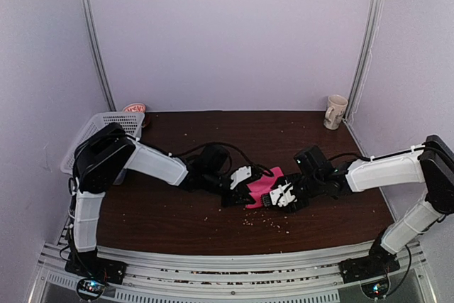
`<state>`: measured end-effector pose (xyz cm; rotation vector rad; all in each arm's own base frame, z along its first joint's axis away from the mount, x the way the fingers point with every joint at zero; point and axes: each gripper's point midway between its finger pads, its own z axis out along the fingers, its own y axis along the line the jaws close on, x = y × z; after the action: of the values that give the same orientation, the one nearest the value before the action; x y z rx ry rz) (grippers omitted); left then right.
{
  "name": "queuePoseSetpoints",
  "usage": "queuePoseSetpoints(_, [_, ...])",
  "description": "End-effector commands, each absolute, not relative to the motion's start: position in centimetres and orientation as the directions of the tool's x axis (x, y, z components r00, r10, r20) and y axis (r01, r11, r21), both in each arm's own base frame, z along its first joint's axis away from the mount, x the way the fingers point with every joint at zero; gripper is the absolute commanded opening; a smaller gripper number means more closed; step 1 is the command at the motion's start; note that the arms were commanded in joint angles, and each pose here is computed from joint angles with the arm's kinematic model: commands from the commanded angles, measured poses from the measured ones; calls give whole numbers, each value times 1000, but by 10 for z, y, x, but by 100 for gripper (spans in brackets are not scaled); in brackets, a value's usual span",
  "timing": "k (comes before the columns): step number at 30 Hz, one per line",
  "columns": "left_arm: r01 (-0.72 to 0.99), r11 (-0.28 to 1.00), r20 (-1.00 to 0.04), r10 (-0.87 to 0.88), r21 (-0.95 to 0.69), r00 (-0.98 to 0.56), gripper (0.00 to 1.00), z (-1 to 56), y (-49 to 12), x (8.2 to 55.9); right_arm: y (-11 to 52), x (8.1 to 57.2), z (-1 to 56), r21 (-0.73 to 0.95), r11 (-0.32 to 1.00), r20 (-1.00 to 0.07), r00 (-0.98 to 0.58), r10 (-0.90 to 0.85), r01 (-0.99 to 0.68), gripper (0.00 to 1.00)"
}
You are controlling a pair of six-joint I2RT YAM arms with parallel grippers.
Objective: Roll the towels
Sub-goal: Roll the towel at the center of the board.
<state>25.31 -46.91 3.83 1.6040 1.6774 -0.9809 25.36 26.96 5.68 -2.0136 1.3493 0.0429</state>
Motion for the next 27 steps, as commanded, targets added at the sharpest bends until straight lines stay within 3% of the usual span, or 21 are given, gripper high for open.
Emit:
queuePoseSetpoints(1, [979, 72, -745, 639, -191, -192, 14, -5, -446, 256, 268, 266, 50, -542, -164, -361, 404, -841, -824, 58])
queuePoseSetpoints(5, [978, 78, -751, 629, -194, -199, 19, 0, -444, 260, 267, 269, 43, -515, -150, -353, 369, -860, -844, 42])
queuePoseSetpoints(10, [981, 87, -757, 625, -173, -189, 29, 6, -440, 262, 265, 271, 39, -506, -135, -347, 345, -872, -852, 36])
queuePoseSetpoints(14, [988, 127, -781, 606, -90, -149, 53, 22, -431, 268, 266, 269, 40, -480, -136, -353, 333, -875, -867, 32])
queuePoseSetpoints(17, [988, 157, -823, 561, 3, -86, 64, 47, -421, 271, 267, 267, 39, -447, -141, -360, 322, -876, -883, 32])
queuePoseSetpoints(27, [943, 238, -882, 460, 231, 100, 69, 94, -397, 264, 273, 268, 47, -302, -105, -415, 230, -880, -947, 31])
